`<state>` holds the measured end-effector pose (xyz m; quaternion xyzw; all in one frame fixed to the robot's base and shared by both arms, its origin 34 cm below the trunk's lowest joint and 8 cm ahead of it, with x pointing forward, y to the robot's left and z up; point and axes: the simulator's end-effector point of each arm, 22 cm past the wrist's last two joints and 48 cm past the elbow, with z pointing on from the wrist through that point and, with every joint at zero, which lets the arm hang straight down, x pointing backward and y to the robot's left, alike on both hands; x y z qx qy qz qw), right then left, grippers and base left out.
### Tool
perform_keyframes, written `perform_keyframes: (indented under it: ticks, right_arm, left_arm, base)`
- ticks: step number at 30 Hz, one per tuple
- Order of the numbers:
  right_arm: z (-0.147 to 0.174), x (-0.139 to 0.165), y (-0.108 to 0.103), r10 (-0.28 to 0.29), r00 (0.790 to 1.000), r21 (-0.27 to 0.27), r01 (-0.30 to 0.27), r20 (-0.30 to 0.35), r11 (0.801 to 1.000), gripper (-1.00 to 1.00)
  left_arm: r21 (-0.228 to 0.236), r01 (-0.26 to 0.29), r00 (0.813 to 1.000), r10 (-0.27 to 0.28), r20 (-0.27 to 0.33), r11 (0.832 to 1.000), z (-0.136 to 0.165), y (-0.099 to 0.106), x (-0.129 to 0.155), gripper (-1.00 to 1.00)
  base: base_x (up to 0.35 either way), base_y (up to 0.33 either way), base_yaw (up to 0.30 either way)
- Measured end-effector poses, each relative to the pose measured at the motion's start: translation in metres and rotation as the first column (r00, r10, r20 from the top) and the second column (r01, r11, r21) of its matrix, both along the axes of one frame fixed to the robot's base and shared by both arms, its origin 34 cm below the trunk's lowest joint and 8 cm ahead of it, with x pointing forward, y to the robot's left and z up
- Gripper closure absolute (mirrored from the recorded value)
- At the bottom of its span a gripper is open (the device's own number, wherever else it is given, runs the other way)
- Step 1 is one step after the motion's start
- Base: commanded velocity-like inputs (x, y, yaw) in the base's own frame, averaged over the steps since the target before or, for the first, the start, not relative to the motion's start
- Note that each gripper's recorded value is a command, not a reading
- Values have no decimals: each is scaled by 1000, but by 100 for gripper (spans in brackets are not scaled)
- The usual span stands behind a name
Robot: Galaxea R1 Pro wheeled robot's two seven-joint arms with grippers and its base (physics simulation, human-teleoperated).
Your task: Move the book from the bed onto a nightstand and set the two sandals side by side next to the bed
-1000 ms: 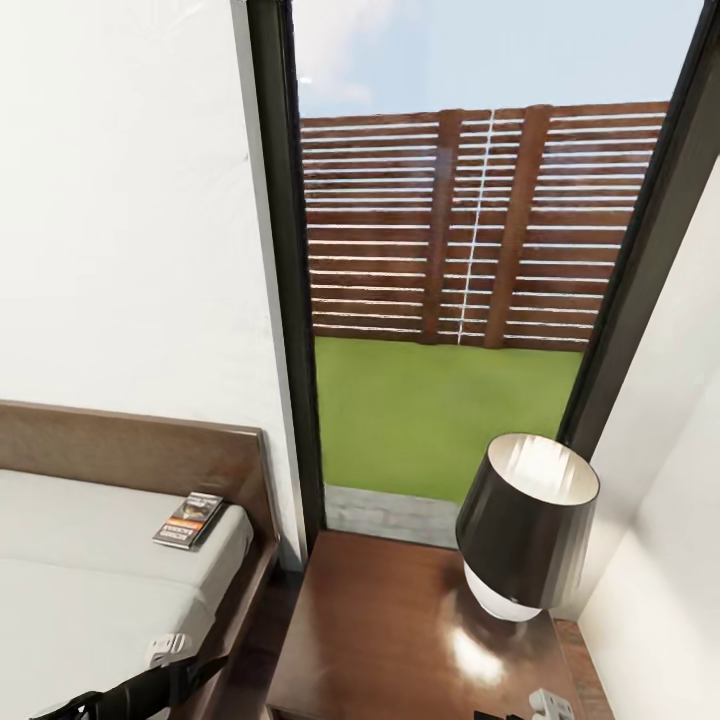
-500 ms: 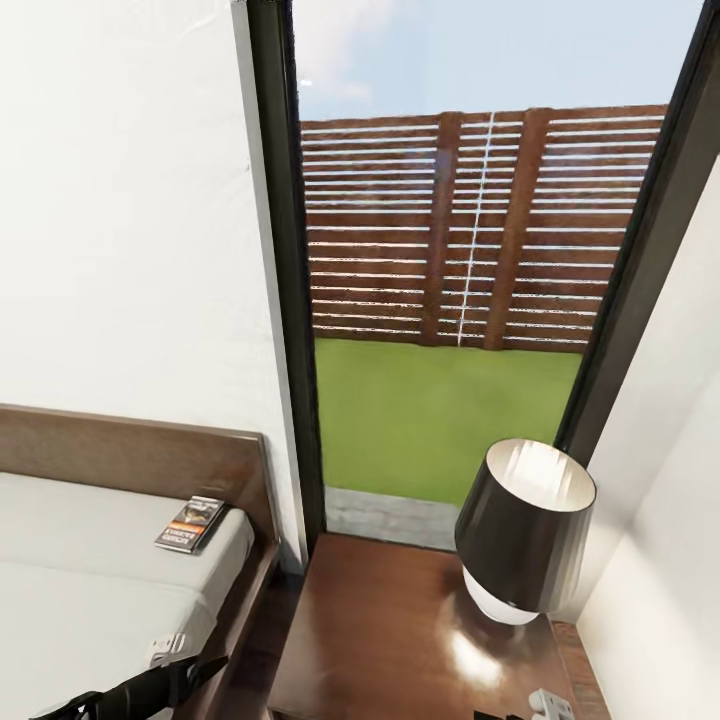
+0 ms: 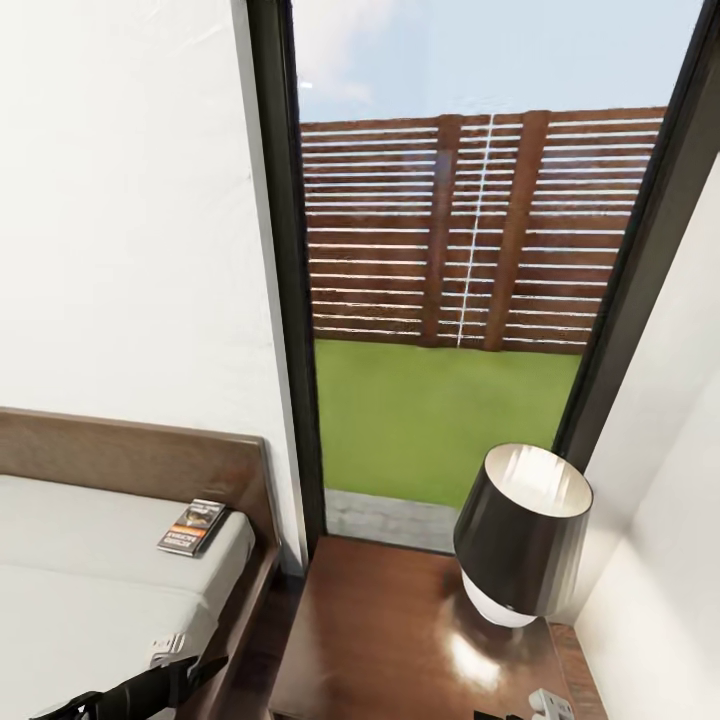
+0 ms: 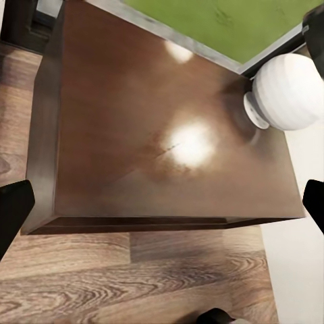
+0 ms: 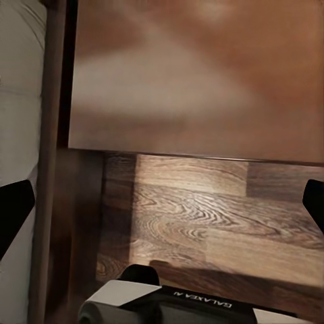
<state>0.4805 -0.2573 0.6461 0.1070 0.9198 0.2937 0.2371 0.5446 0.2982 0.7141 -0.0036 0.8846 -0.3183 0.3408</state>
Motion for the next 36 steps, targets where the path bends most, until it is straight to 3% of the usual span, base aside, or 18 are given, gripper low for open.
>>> perform_keyframes:
  ticks: [36]
  right_arm:
    - [41,-8,0,0,1000,-1,0,-1,1000,-100]
  left_arm:
    - [0,0,1000,0,-2,1000,41,0,-9,-100]
  base:
    - [0,0,0]
